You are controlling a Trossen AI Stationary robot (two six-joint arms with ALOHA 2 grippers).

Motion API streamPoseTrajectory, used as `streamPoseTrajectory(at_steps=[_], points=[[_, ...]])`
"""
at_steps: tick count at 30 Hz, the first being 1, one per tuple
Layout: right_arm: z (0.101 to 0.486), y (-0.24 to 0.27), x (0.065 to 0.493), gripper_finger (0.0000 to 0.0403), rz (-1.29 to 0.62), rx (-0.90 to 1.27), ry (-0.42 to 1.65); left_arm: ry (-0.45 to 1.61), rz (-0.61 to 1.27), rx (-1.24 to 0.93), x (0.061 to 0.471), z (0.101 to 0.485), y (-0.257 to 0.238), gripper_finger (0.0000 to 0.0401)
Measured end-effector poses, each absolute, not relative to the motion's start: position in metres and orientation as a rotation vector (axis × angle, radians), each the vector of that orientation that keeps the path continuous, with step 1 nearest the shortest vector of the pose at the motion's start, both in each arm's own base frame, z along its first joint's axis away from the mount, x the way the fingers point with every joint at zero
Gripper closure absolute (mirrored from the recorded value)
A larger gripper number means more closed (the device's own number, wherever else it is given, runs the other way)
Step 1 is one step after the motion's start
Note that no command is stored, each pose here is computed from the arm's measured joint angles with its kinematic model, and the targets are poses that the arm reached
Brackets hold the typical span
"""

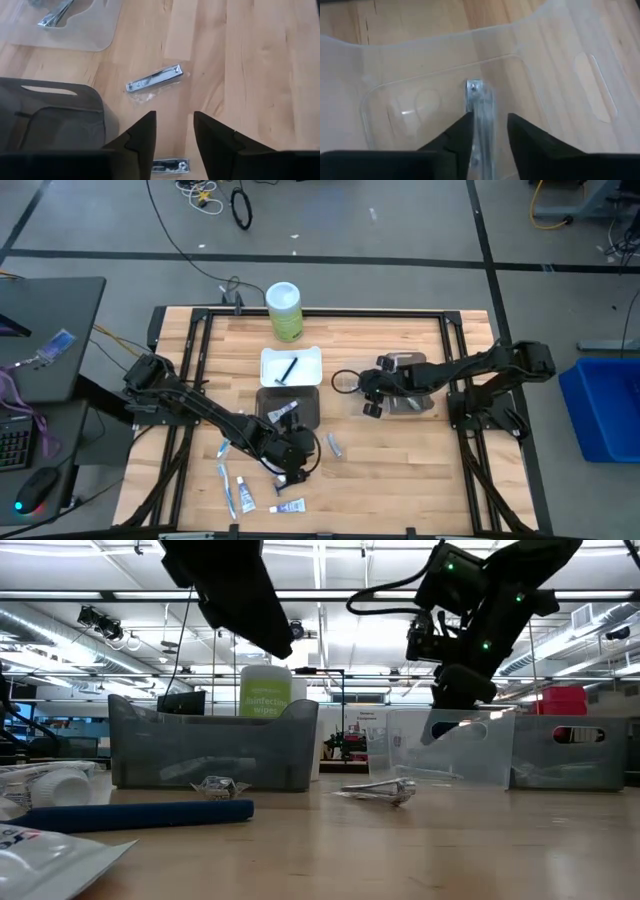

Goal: Pick & Place Travel size toiletries
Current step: Put the silver nail cutter into the transparent bin, then put the blue razor into the white bin

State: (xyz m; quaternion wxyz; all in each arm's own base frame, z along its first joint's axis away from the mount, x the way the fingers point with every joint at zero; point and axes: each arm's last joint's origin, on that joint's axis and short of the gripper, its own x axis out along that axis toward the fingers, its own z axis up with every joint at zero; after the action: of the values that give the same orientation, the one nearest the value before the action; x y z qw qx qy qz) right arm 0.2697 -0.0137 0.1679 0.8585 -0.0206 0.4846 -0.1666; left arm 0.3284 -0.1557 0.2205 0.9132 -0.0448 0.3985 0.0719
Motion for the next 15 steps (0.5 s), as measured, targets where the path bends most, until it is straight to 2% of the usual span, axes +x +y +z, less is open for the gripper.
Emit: streamPoseTrajectory(at_steps=[8,15], points=[[0.173,-0.014,0.277,0.0208,-0.350,-0.030,0.928,0.824,0.160,-0.124,0.332,0.243,-0.158,0.0246],[0.184,-0.014,0.290,0.0189,-0.303,-0.114,0.761,0.836,0.193,-0.311,0.333,0.253,-0.160,0.0245]])
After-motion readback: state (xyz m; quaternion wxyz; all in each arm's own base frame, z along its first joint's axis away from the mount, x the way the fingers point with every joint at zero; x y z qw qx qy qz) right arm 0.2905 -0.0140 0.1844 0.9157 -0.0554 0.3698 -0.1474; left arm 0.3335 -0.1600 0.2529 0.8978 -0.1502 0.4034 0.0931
